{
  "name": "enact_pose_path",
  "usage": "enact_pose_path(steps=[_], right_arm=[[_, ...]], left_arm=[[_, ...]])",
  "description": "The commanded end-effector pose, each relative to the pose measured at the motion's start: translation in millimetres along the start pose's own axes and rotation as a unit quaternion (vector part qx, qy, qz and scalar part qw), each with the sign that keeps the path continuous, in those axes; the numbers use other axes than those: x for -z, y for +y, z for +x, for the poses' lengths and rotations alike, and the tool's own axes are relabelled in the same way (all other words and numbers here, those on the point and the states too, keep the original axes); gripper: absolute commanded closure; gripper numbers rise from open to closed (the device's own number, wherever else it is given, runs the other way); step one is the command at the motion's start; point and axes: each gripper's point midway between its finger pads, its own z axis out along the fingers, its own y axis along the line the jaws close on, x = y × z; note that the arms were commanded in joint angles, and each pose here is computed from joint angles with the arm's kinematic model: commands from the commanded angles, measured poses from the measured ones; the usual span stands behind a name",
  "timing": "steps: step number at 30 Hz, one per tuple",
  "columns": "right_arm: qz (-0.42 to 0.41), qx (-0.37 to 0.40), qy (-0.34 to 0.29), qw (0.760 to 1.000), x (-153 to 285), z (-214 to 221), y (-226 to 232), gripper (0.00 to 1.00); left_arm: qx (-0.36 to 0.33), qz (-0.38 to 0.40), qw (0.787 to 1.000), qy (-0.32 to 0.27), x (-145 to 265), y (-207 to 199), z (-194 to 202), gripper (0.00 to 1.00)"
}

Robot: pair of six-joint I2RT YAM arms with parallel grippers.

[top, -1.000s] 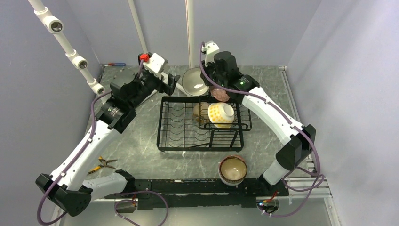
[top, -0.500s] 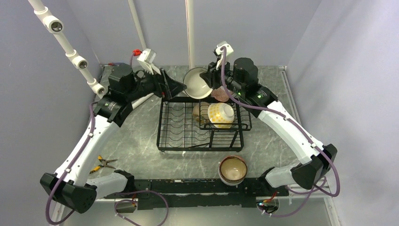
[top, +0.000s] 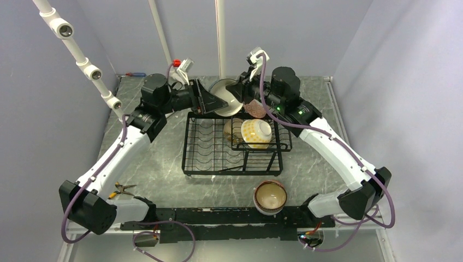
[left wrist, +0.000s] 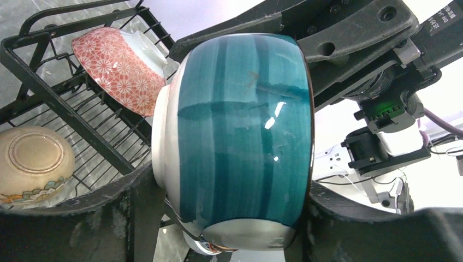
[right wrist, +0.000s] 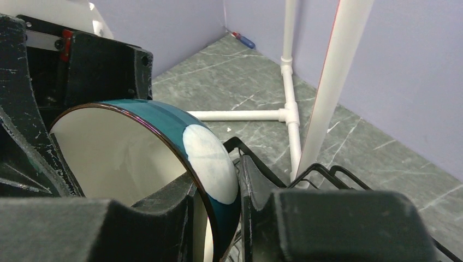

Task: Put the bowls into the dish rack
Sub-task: Adjust the bowl.

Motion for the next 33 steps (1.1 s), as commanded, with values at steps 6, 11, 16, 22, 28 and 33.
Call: enact_pose_path(steps=[6,11,16,22,28,33], right_arm=[[-0.004,0.0,-0.072,0.997,4,-44,6,1.0],[-0.006,-0.004,-0.079,0.997,8,-43,8,0.54],[-0.007,-0.011,-0.074,0.997,11,-36,9,0.27],[-0.028,-0.023,-0.074,0.997,19,-33,18,0.06],[-0.038,-0.042,-0.071,0.996,24,-26,23,0.0],[-0.055,-0.059,-0.059,0.995,23,-18,27,0.0]], left_arm=[[-0.042,0.032,0.998,-0.015,-5,-15,-11,0.9],[-0.107,-0.001,0.992,-0.058,3,-4,-18,0.97],[-0.193,-0.058,0.972,-0.118,19,12,-30,0.97],[-0.355,-0.132,0.921,-0.095,35,41,-33,0.97],[-0.525,-0.18,0.828,-0.076,52,65,-36,0.97],[-0.586,-0.193,0.785,-0.052,55,79,-33,0.97]])
